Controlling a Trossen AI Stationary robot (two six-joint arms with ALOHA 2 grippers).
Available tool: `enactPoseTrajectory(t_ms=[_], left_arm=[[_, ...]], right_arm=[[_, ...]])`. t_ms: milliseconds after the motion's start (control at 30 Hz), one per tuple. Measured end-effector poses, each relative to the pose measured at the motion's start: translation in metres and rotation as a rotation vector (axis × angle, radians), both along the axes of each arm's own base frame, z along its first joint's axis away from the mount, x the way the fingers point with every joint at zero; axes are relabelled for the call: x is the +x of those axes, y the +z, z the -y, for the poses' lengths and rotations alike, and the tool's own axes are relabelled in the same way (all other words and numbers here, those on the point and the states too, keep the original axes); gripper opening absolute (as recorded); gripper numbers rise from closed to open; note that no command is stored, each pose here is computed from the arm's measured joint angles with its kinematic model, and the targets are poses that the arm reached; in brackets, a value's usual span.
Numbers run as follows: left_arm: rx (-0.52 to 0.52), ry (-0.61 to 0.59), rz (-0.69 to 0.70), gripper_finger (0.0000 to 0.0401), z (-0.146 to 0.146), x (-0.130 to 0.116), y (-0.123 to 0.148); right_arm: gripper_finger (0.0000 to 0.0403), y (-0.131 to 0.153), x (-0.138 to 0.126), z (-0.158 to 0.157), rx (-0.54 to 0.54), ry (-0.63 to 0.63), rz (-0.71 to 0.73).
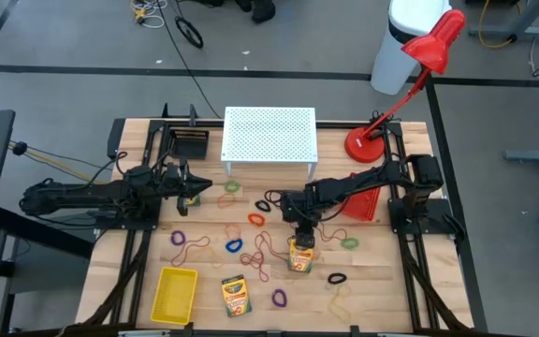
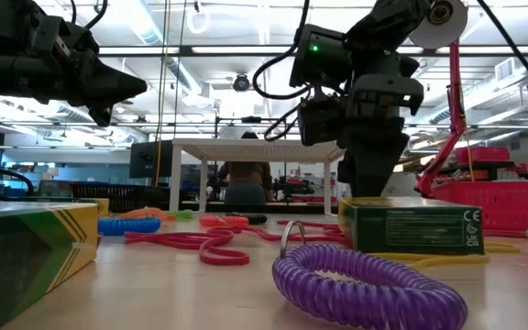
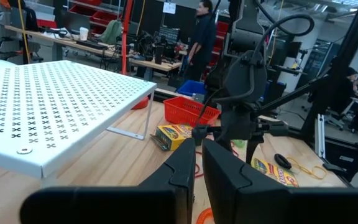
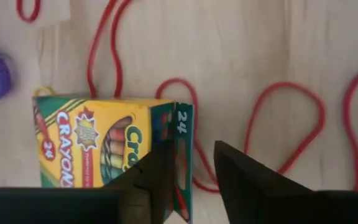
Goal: Pick & Place Office Desk Supplies
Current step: Put the box yellow crayon into the red bin
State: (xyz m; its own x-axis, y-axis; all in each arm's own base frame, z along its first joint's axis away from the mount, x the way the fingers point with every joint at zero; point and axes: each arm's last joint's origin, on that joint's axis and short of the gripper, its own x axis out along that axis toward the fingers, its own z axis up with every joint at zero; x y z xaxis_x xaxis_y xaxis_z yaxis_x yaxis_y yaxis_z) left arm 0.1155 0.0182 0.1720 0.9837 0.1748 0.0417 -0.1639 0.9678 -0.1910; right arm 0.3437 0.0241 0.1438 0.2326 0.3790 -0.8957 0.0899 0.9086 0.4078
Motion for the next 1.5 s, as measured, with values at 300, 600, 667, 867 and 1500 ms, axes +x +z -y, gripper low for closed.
enactPoseTrajectory(t_ms=[300,600,667,867,1500], left_arm=[[0.0,-0.001,-0.001,0.0035,0.0,0.0,0.0],[0.0,0.0,-0.001,0.0035,0.0,0.0,0.0],[0.0,0.0,0.0,0.0035,0.0,0.0,0.0],[0.0,0.0,0.0,0.0035,0.0,0.0,0.0],[0.0,0.0,0.0,0.0035,0.0,0.0,0.0]], right_arm=[[0.0008,0.002,0.0,-0.001,0.039,0.005,0.005],[0.0005,0.041,-0.009,-0.003,-0.052,-0.061,0.107],[0.0003,0.05,-0.013,-0.007,-0.09,-0.073,0.127],[0.0002,0.06,-0.018,-0.025,-0.153,-0.1,0.15],[0.0001,0.091,-0.019,-0.065,-0.286,-0.096,0.19]])
